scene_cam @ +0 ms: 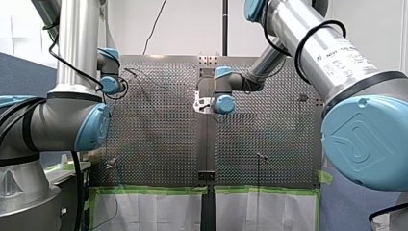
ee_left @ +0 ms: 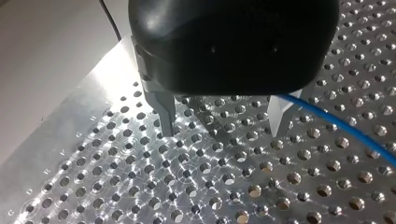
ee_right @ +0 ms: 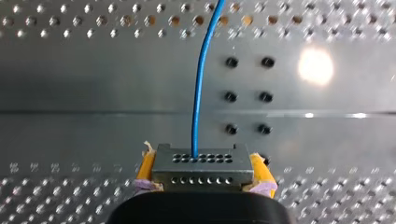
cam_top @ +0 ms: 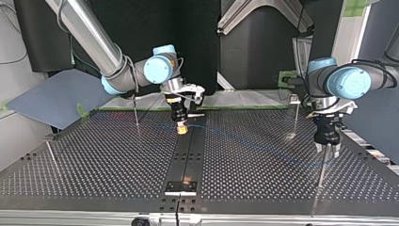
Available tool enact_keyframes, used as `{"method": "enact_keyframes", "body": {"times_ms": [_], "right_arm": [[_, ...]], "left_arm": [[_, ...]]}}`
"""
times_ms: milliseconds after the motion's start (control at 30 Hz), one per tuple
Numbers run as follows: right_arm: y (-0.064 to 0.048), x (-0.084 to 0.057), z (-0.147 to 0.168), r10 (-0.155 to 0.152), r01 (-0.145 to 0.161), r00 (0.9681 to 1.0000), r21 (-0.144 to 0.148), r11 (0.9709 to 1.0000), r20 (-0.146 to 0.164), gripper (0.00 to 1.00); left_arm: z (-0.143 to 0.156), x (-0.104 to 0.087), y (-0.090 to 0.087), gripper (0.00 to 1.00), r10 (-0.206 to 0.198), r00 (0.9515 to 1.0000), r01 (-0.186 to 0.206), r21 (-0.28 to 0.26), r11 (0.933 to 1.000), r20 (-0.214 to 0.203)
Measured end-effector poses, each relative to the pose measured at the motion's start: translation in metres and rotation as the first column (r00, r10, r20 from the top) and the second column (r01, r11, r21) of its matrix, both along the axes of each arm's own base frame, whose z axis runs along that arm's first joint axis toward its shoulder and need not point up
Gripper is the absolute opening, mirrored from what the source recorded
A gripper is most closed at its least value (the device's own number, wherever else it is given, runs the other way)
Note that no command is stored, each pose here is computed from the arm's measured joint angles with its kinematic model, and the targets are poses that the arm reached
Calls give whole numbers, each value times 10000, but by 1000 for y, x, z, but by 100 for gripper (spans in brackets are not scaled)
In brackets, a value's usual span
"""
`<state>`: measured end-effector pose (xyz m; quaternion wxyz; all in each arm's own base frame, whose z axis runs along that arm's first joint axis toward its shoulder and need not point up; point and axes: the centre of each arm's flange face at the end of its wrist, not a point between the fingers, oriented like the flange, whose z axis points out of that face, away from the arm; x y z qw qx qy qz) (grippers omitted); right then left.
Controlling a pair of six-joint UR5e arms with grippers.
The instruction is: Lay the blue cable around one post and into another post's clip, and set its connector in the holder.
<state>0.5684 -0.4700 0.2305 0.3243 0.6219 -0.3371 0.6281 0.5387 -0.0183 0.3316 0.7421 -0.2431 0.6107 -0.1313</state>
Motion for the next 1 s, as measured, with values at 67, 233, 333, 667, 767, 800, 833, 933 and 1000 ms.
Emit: {"method": "enact_keyframes", "body": {"times_ms": [67, 233, 333, 667, 767, 800, 833, 933, 1000], "right_arm": [[0, -5, -6, -169, 169, 9999, 10, 9999, 17, 0], [-1, -16, -21, -640, 639, 9979, 53, 9979, 89, 0], [-2, -25, -31, -910, 908, 9957, 112, 9958, 178, 0], [-19, -66, -61, -1587, 1578, 9865, 267, 9871, 396, 0], [-27, -83, -70, -1788, 1774, 9827, 325, 9836, 481, 0], [-30, -88, -73, -1835, 1820, 9817, 339, 9827, 502, 0], [-32, -93, -76, -1889, 1873, 9806, 352, 9817, 523, 0], [-40, -112, -85, -2113, 2092, 9756, 400, 9771, 593, 0], [-45, -126, -92, -2305, 2281, 9710, 427, 9727, 628, 0]], "left_arm": [[0, 0, 0, 98, 22, 10000, -22, -12, 10000, -6], [0, 0, 1, 98, 45, 10000, -45, -34, 10000, 17], [1, 1, 2, 98, 62, 9999, -61, -55, 10000, 111], [6, 6, 8, 98, -84, 9973, 121, -504, 9987, 726], [3, 8, 8, 98, -110, 9974, 148, -543, 9984, 706], [1, 9, 8, 98, -137, 9976, 174, -545, 9984, 676], [-2, 11, 7, 98, -190, 9980, 223, -542, 9983, 605], [-14, 17, 5, 98, -305, 9989, 323, -506, 9982, 369], [-22, 19, 5, 98, -337, 9992, 348, -512, 9981, 229]]}}
